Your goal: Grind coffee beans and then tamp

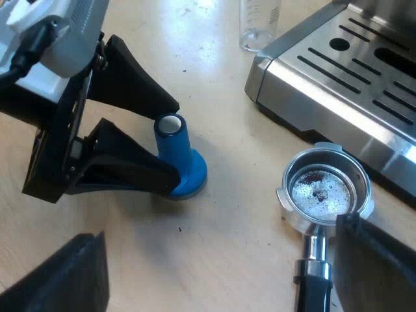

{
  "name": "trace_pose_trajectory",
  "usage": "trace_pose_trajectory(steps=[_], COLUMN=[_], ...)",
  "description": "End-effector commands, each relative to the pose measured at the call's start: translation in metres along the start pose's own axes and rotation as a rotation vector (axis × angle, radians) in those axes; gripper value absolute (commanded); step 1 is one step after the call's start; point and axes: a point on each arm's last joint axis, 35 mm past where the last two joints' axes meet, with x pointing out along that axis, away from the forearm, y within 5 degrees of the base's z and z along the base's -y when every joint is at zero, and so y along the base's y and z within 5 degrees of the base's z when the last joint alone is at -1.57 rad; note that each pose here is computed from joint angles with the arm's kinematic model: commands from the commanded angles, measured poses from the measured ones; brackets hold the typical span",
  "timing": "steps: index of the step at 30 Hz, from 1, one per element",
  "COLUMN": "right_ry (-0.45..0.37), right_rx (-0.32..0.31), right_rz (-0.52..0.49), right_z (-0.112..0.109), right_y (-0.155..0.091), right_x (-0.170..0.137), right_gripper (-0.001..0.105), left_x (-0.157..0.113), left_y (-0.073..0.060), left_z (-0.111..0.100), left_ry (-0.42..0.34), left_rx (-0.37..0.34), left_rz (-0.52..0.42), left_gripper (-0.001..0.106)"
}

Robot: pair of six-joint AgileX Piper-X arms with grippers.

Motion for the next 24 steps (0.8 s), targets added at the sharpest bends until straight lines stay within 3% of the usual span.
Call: trace_pose_trajectory(steps=[1, 24], right_ry=[-0.008, -0.008], right_rx=[-0.007, -0.004], right_rz=[0.006, 0.006], right_z=[0.0012, 0.0012], right_y=[-0.0003, -0.0003], right_x=[0.0000, 0.0000], right_gripper=[0.072, 0.072], left_x=[0.0003, 0.0009], left_y=[-0.0004, -0.0008], left_z=[0.0025, 0.0080], left_ry=[-0.022, -0.070], left_rx=[0.011, 0.026], left_rz=[-0.005, -0.007], left_gripper=[0.079, 0.079])
